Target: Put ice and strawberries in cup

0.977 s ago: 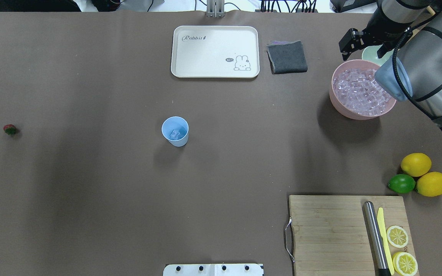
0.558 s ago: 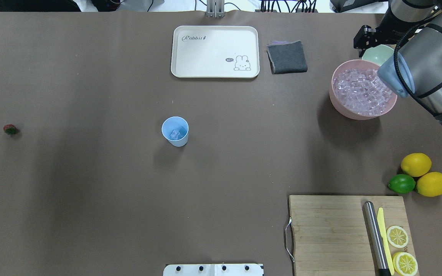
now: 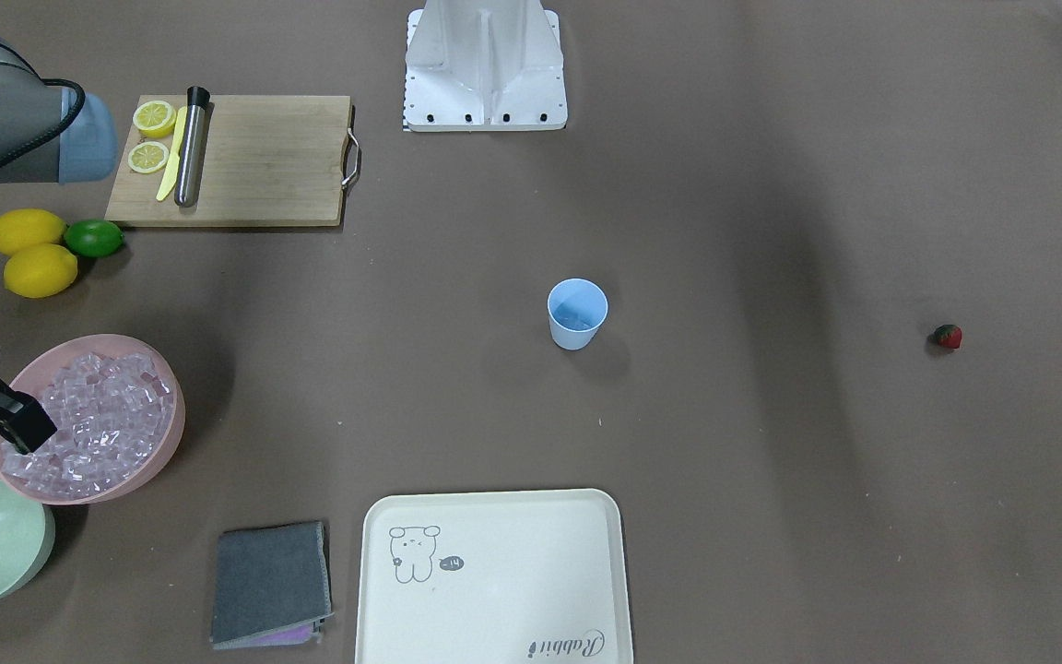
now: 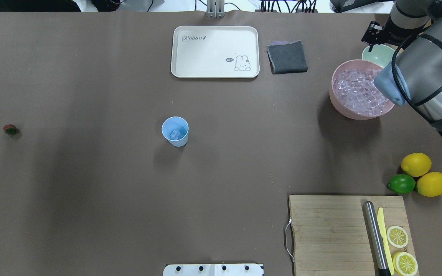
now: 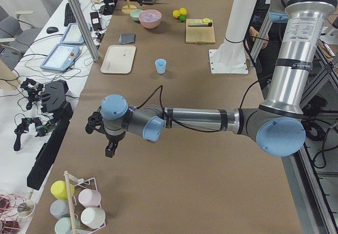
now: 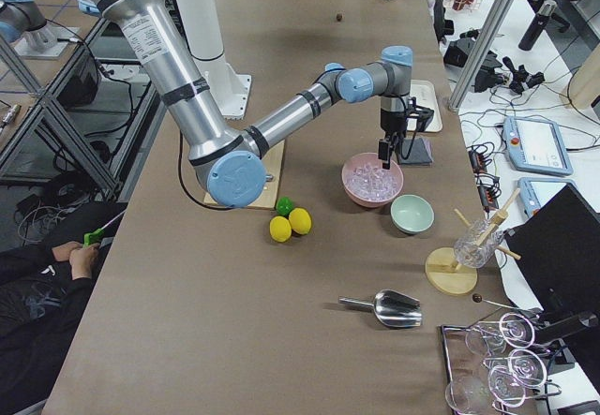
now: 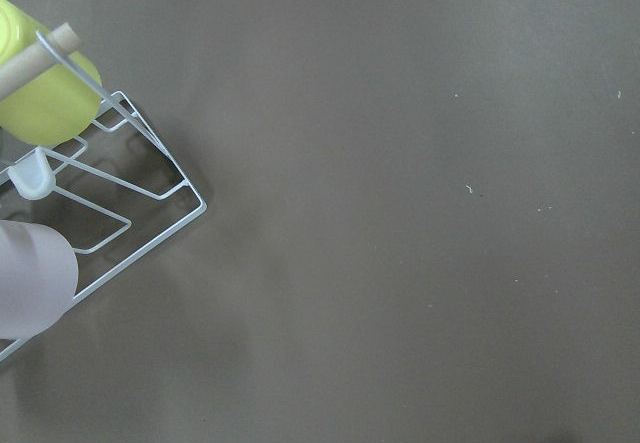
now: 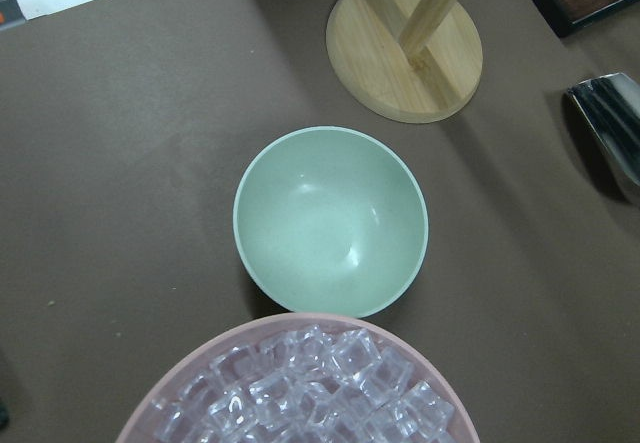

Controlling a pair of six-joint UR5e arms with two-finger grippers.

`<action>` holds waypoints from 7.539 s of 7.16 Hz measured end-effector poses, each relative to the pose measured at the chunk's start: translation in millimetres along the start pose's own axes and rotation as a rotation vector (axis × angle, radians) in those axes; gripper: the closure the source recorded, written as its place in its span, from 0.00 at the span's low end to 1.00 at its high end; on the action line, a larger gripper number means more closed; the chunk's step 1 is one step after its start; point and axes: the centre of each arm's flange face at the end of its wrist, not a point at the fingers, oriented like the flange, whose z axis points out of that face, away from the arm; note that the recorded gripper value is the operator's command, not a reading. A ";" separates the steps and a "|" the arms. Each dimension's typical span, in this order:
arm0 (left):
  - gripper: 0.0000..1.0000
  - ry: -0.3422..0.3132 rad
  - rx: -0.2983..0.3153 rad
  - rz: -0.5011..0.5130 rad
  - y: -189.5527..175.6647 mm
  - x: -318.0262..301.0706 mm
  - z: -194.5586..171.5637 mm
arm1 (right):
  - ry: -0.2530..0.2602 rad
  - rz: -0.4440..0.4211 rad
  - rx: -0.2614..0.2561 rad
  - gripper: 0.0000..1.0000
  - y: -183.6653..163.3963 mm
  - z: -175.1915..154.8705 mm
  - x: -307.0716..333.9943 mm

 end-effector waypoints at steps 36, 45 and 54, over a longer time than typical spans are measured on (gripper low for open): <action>0.02 0.006 0.000 0.021 -4.0 7.2 3.4 | 0.162 -0.690 -0.110 1.00 40.5 103.2 -8.6; 0.02 0.005 -0.008 0.014 -0.5 3.6 6.6 | -0.186 -0.697 -0.183 1.00 72.7 -66.9 -34.6; 0.02 0.003 -0.011 0.010 -1.9 2.2 7.8 | -0.581 -0.396 -0.267 1.00 342.2 -137.1 -291.9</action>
